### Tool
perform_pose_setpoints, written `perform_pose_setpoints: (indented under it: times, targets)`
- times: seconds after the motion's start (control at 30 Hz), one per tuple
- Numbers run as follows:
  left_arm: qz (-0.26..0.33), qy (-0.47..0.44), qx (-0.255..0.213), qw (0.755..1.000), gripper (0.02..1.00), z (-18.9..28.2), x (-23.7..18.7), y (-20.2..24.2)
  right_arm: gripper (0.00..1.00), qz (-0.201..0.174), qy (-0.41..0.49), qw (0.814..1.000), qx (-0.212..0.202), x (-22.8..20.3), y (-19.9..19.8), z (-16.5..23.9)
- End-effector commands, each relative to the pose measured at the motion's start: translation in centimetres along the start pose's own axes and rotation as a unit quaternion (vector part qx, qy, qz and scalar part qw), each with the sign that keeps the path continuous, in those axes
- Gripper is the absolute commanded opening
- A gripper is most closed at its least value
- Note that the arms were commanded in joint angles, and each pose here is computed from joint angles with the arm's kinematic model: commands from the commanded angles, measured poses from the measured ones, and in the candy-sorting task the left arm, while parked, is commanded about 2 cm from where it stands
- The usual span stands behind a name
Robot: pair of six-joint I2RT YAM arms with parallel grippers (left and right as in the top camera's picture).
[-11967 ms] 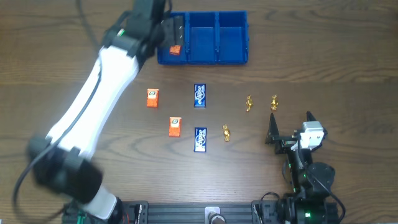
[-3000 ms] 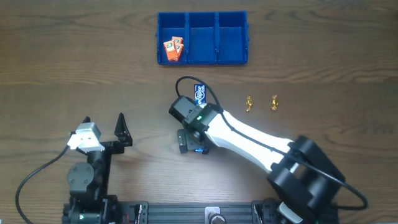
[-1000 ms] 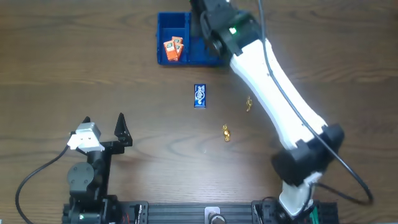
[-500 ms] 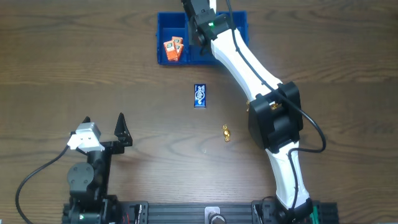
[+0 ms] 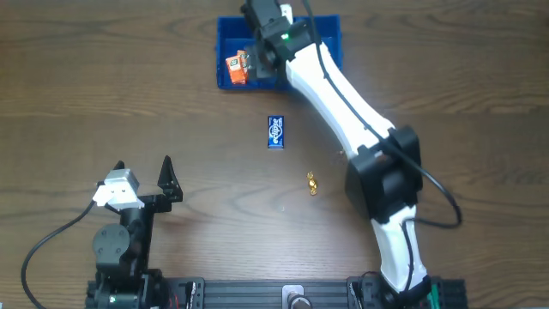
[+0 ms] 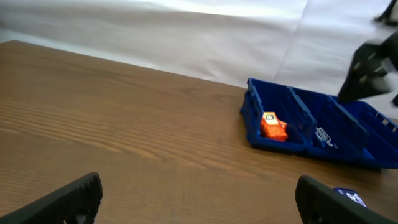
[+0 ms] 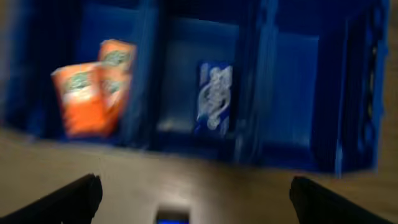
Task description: Sort Candies Into Trays
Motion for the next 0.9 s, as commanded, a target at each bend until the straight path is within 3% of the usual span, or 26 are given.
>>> perform_pose_setpoints:
  times: [0.03,0.13,0.3,0.67,0.77,0.9]
  targets:
    - [-0.008,0.025,0.009,1.000,0.996,-0.1,-1.5,0.2,0.998,-0.013,0.052,0.998,-0.017,-4.9,0.9,3.0]
    - [-0.008,0.025,0.009,1.000,0.998,-0.1,-1.5,0.2,1.000,-0.016,0.093,0.995,-0.045,-8.6,0.4,0.5]
    - [-0.008,0.025,0.009,1.000,0.998,-0.1,-1.5,0.2,1.000,-0.018,0.143,0.989,-0.029,-13.2,-0.3,-3.8]
    - [-0.008,0.025,0.009,1.000,0.998,-0.1,-1.5,0.2,0.972,-0.045,0.147,0.988,-0.028,-14.8,-1.4,-6.7]
    - [-0.008,0.025,0.009,1.000,0.998,-0.1,-1.5,0.2,0.897,-0.058,0.156,0.985,-0.041,-15.1,-2.0,-7.5]
    - [-0.008,0.025,0.009,1.000,0.998,-0.1,-1.5,0.2,0.584,-0.066,0.161,0.984,-0.047,-15.4,-2.1,-7.9]
Point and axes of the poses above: each gripper's point midway between its finger pads, its own z axis back along the fingers, its own y axis along the line the jaws close on, x = y × z, the point moved 6 cm from there along z, back along the fingers, and after that the axes turned 14 degrees about -z, right-handed, at the moved point
